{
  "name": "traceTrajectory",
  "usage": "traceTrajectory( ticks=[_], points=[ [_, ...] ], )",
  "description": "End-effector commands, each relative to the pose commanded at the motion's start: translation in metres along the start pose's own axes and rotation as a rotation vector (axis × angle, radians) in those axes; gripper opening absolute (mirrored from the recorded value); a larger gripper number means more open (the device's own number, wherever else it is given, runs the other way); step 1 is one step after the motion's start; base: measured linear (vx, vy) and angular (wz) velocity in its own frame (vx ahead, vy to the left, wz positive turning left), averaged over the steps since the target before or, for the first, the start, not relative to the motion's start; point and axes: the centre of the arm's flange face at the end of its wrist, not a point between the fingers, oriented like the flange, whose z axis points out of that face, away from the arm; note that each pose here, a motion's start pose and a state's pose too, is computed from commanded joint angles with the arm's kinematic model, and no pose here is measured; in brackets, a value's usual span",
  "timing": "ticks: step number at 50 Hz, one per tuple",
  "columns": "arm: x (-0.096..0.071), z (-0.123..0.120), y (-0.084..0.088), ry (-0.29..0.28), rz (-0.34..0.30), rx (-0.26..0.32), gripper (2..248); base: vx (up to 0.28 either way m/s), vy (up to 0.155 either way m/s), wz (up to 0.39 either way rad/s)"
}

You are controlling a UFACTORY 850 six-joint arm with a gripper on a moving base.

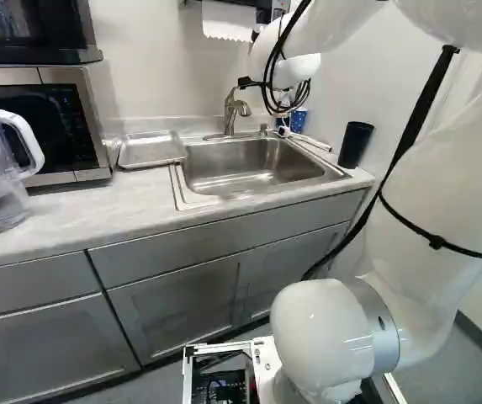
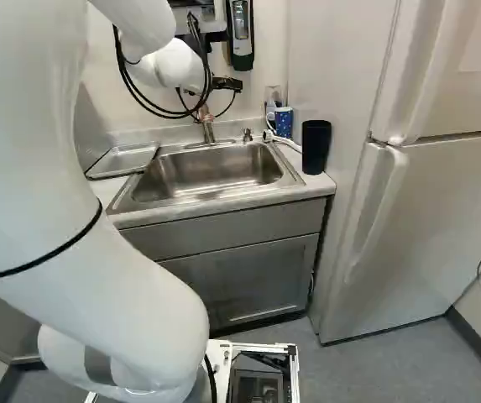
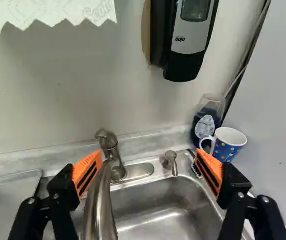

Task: Rinse the cup and place it in the tray

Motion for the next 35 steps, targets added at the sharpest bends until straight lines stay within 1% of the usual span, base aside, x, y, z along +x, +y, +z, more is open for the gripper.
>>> traceTrajectory(
  ticks=[18,35],
  points=[
    [0.001,0.015,0.0,-0.033,0.0,0.0,247,0.0,0.0,0.0],
    [0.003,0.034,-0.002,-0.061,-0.001,0.004,247,0.0,0.0,0.0]
  ],
)
